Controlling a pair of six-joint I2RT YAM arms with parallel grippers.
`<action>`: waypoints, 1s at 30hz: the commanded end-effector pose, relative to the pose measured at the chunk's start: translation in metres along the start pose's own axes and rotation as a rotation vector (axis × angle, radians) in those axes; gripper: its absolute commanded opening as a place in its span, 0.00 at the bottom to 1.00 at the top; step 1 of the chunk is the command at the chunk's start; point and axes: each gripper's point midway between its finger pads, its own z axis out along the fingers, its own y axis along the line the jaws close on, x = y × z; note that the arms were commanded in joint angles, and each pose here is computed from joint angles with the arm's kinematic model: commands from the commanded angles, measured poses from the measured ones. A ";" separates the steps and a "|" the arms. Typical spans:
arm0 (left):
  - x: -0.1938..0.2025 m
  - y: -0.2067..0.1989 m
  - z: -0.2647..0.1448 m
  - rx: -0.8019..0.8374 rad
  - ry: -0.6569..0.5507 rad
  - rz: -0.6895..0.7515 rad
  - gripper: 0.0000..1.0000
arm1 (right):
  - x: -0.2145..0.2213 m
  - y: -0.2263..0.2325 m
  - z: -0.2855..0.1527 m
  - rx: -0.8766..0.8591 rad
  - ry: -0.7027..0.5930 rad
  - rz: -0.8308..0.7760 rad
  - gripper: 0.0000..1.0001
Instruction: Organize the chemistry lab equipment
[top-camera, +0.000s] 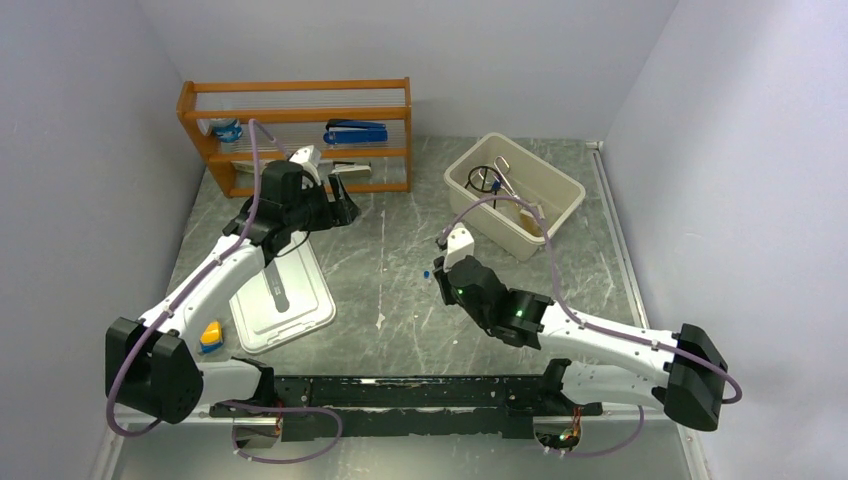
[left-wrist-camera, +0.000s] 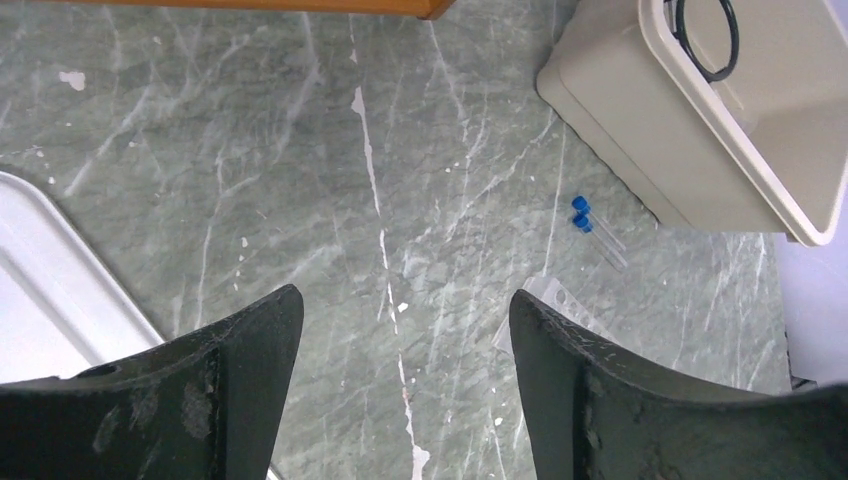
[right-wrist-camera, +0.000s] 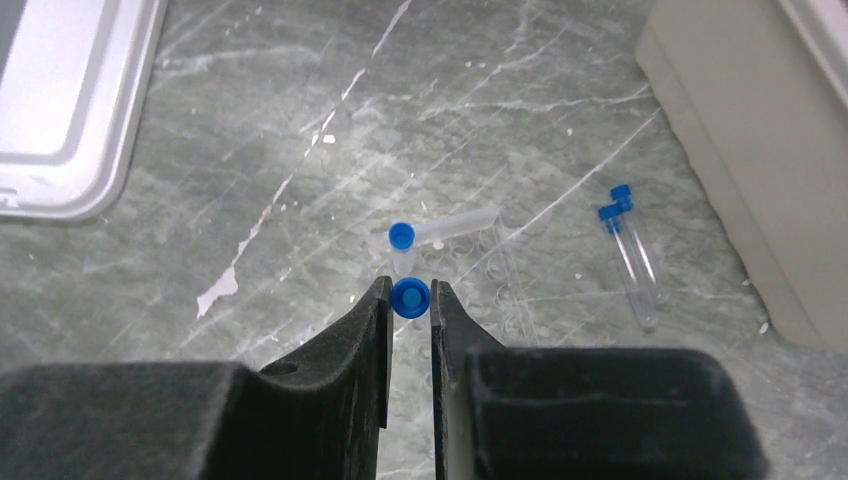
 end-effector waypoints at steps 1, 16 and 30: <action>-0.005 -0.014 -0.005 0.082 -0.009 0.024 0.78 | -0.003 0.010 0.006 -0.031 -0.067 0.018 0.05; 0.003 -0.023 -0.011 0.157 0.004 0.044 0.77 | 0.026 0.015 0.029 -0.016 -0.053 0.025 0.05; 0.007 -0.019 -0.011 0.145 0.004 0.043 0.77 | 0.048 0.005 0.034 0.043 0.001 0.008 0.05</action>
